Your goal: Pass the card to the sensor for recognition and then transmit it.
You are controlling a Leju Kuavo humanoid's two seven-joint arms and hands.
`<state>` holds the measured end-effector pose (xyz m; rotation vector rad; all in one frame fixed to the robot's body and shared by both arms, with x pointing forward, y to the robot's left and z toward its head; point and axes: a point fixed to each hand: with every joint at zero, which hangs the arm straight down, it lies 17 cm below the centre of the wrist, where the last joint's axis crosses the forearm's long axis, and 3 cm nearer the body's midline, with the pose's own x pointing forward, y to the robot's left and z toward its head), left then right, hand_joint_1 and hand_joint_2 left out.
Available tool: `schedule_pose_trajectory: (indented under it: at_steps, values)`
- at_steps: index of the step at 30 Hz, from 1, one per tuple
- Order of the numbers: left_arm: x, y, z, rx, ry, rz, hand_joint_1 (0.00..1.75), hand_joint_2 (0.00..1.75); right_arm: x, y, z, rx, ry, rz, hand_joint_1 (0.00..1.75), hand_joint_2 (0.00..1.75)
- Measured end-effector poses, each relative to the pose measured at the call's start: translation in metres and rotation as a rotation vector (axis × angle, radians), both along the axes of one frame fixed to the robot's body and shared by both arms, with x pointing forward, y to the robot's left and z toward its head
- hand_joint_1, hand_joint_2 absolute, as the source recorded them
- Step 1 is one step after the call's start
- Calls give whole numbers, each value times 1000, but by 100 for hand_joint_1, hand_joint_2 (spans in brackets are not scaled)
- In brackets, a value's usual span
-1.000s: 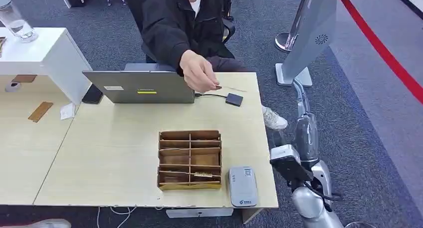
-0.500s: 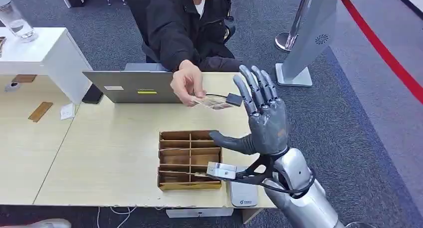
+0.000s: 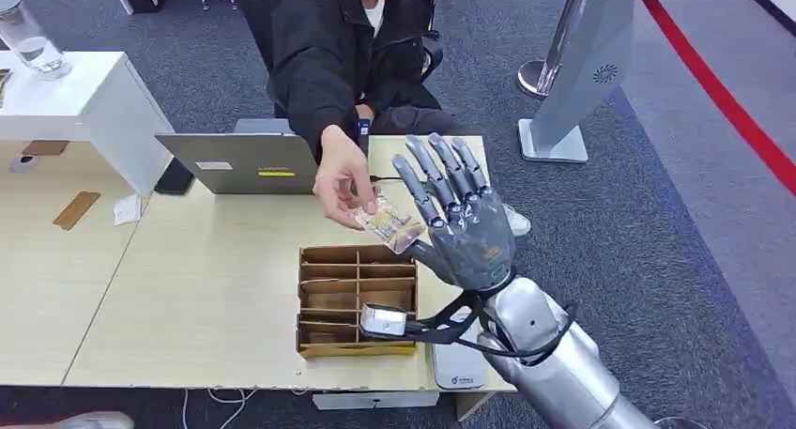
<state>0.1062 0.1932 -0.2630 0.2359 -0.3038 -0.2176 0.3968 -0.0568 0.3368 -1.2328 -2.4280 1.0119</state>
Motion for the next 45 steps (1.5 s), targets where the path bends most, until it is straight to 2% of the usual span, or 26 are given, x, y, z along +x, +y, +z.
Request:
schedule_pose_trajectory:
  at_steps: [39, 40, 41, 42, 44, 45]
  values:
    - [-1, -1, 0, -7, 6, 12, 0, 0, 3, 9, -16, -32, 28, 4, 0, 175]
    - [-1, -1, 0, -8, 6, 13, 0, 0, 3, 9, -16, -33, 28, 4, 19, 175]
    - [-1, -1, 0, -8, 6, 13, 0, 0, 3, 9, -16, -33, 28, 3, 115, 175]
    - [-1, -1, 0, -8, 6, 13, 0, 0, 3, 9, -16, -33, 28, 3, 140, 175]
    - [-1, -1, 0, -8, 6, 13, 0, 0, 3, 9, -16, -33, 28, 3, 159, 175]
    - [-1, -1, 0, -8, 6, 13, 0, 0, 3, 8, -16, -33, 28, 2, 161, 175]
